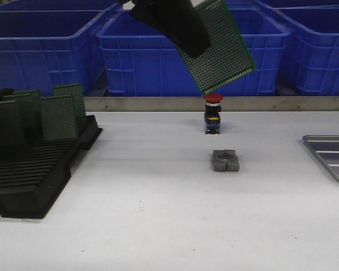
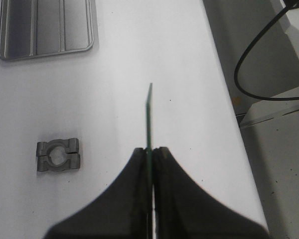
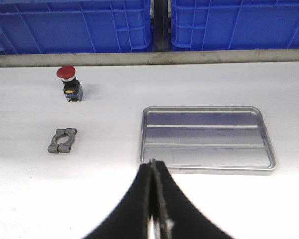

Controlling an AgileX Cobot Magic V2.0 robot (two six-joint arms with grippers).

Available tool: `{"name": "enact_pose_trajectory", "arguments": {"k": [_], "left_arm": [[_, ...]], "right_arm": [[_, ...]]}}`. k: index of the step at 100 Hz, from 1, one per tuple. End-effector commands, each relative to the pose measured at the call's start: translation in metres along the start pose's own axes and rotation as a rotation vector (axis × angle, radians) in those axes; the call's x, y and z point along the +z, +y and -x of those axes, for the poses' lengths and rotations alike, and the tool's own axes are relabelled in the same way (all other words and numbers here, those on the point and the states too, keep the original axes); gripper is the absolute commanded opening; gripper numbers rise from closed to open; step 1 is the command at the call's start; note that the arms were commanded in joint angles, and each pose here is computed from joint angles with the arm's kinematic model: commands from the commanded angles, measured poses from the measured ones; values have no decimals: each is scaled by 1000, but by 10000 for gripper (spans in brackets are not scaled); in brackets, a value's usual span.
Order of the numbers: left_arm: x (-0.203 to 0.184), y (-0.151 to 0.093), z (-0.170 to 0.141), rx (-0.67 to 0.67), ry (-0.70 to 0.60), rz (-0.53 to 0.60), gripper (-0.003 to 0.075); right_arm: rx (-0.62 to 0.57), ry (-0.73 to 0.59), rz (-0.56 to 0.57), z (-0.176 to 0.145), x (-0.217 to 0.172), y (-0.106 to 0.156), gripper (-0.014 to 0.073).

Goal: Place circuit board on tray
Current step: 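Bring the right gripper to the board's edge held by the left gripper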

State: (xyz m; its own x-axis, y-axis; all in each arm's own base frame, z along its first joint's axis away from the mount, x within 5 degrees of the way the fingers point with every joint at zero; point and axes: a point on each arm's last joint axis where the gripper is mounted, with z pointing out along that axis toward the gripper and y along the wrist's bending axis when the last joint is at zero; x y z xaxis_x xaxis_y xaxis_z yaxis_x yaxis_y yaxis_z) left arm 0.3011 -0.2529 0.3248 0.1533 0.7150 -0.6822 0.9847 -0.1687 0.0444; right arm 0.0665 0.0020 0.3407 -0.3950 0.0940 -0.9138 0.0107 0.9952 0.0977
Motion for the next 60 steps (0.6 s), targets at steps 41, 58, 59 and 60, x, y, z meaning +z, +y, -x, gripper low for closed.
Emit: {"name": "enact_pose_trajectory", "arguments": {"k": [41,58,59,60], "left_arm": [[-22,-14,23,26,-82,-7,-18],[-22,-14,23,26,-82,-7,-18],[-22,-14,23,26,-82,-7,-18],[-22,-14,23,26,-82,-7,-18]], "right_arm": [[0,-85,12,30,24,4,-31],[0,-57,9,28,24,3,256],[0,-57,8,28,24,3,273],[0,-57,8,28,24,3,305]]}}
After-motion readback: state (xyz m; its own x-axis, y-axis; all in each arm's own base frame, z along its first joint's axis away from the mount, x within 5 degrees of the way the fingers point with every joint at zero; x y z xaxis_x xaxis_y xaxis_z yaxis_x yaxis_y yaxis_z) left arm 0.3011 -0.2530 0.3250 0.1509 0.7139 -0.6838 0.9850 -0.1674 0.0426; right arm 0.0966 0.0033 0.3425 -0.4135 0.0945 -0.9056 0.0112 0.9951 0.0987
